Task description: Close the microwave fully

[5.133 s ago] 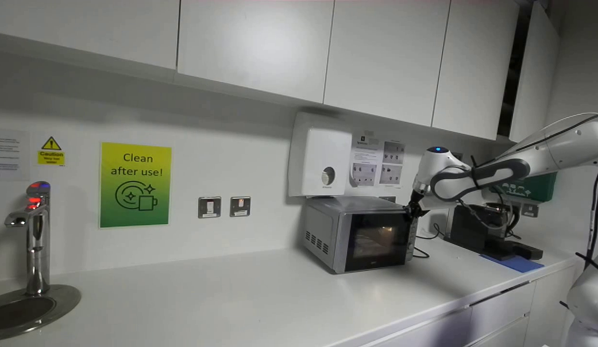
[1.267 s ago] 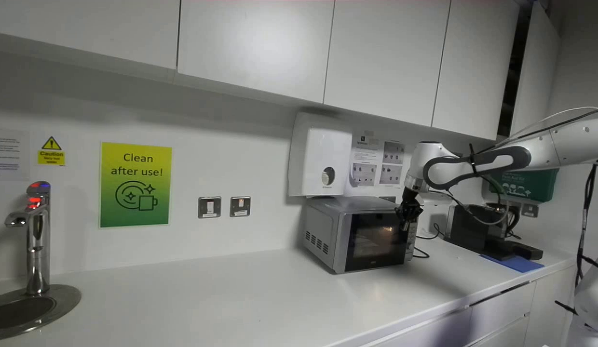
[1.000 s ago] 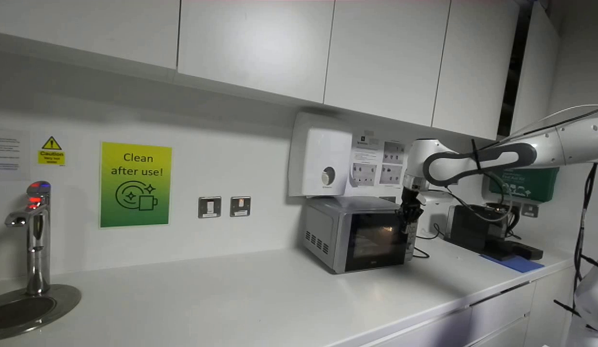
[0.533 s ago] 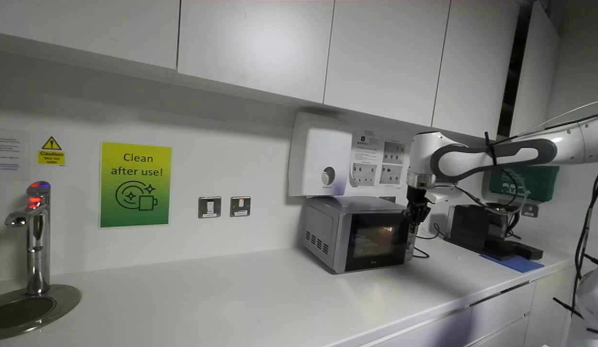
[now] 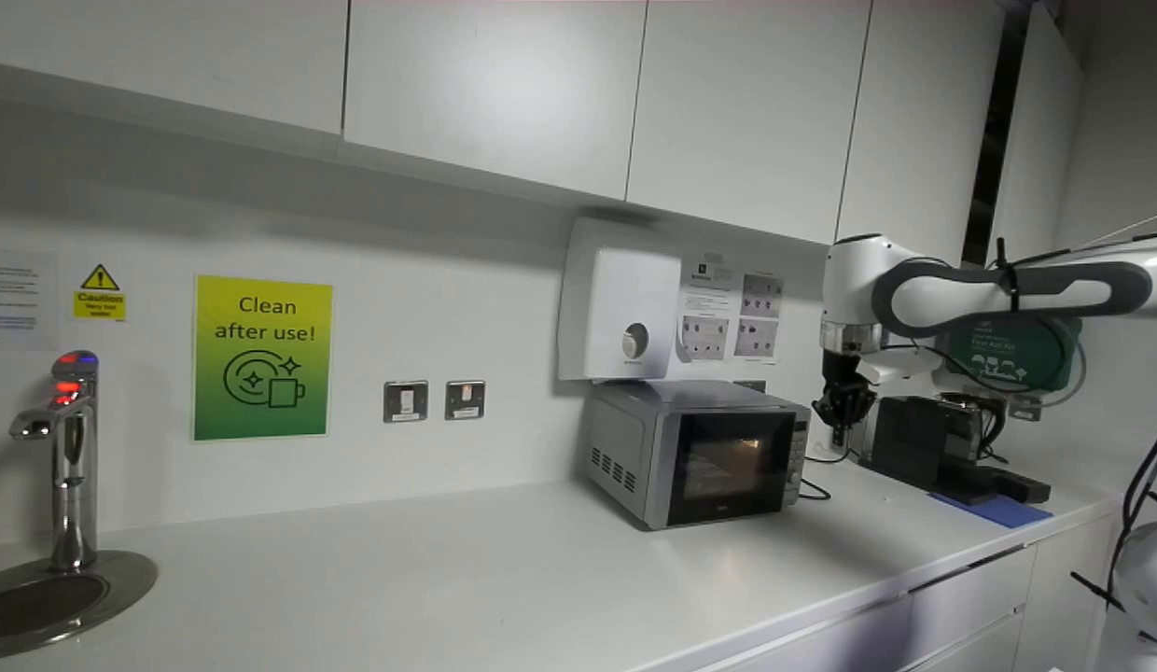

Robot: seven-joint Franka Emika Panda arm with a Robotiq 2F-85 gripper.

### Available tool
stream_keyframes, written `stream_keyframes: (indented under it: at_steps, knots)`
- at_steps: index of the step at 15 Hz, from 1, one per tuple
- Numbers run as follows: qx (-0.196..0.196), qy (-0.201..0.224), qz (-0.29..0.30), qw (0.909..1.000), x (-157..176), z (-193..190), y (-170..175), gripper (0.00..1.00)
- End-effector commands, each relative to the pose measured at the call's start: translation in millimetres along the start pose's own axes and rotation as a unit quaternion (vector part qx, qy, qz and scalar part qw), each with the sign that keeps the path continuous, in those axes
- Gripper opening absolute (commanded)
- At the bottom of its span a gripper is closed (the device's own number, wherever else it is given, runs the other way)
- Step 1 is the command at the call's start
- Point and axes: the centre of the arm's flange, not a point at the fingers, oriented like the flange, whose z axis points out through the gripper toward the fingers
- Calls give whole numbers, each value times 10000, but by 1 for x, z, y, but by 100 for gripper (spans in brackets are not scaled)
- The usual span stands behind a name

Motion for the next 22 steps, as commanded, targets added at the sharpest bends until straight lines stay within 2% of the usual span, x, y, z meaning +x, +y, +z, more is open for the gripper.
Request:
stream_keyframes:
  at_steps: [1,8,16,17,18,20,22]
  knots:
    - [-124,82,388,9991,-30,-5,27,0]
    - [-137,253,844,9960,-44,-5,62,0]
    - [-187,288,1114,9932,-47,1,81,0]
    - [-204,294,1112,9932,-46,2,81,5]
    - [-203,305,1119,9930,-46,2,82,28]
    - [-189,307,1108,9932,-45,3,81,32]
    - [-179,313,1104,9932,-44,4,81,47]
